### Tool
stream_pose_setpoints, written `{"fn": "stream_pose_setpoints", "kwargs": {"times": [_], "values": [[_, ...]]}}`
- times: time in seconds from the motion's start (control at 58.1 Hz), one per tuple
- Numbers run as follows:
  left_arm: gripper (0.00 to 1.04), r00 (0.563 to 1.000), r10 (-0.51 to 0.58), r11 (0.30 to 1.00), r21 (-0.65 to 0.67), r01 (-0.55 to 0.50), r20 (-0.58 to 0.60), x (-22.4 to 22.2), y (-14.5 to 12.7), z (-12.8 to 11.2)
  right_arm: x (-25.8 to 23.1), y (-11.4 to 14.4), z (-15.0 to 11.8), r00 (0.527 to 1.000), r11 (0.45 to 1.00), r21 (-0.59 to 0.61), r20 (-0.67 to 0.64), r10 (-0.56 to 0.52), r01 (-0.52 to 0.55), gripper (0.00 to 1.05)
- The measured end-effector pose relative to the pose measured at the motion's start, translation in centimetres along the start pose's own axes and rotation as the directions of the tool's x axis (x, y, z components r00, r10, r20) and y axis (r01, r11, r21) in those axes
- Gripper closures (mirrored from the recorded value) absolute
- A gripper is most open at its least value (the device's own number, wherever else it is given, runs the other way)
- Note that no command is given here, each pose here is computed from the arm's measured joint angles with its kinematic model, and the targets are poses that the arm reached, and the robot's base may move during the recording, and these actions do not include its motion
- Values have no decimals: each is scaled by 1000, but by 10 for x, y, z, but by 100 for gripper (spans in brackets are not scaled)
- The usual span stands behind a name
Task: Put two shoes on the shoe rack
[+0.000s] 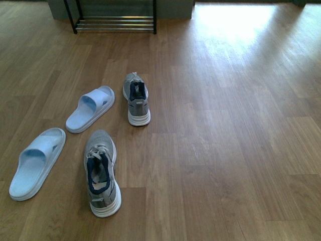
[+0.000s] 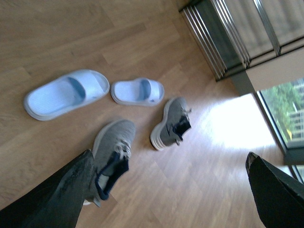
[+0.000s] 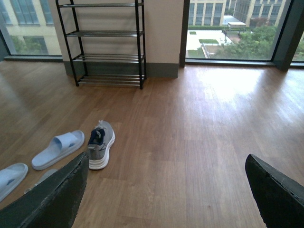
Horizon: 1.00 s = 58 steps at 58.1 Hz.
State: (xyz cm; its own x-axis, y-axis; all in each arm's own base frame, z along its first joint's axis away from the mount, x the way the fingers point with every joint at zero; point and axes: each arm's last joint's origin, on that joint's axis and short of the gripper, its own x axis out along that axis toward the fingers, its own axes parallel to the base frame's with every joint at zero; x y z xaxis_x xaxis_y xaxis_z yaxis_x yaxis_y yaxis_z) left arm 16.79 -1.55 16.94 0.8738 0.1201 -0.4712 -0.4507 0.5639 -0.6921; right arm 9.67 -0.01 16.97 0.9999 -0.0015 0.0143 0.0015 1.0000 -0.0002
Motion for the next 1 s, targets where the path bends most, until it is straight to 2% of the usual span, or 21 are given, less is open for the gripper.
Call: {"fn": "stream_pose_setpoints", "kwargs": {"times": [0.086,0.172,0.241,0.378,0.568,0.705,0.826,0.998], "values": [[9,996,34,999,41,-31,-78,31,-11,-3,0,0,0,1000,1000,0,0,0,0,9],[9,980,130,989,94,-117,-149,66,-8,-10,0,0,0,1000,1000,0,0,0,0,9],[9,957,215,970,157,-187,-192,91,-1,-20,0,0,0,1000,1000,0,0,0,0,9],[9,918,280,945,251,-211,-282,133,3,-37,0,0,0,1000,1000,0,0,0,0,9],[9,838,420,885,364,-291,-349,185,23,-62,0,0,0,1000,1000,0,0,0,0,9],[9,788,480,850,428,-308,-385,215,38,-77,0,0,0,1000,1000,0,0,0,0,9],[9,755,507,823,493,-282,-416,239,50,-91,0,0,0,1000,1000,0,0,0,0,9],[9,734,537,788,558,-260,-416,262,59,-104,0,0,0,1000,1000,0,0,0,0,9]]}}
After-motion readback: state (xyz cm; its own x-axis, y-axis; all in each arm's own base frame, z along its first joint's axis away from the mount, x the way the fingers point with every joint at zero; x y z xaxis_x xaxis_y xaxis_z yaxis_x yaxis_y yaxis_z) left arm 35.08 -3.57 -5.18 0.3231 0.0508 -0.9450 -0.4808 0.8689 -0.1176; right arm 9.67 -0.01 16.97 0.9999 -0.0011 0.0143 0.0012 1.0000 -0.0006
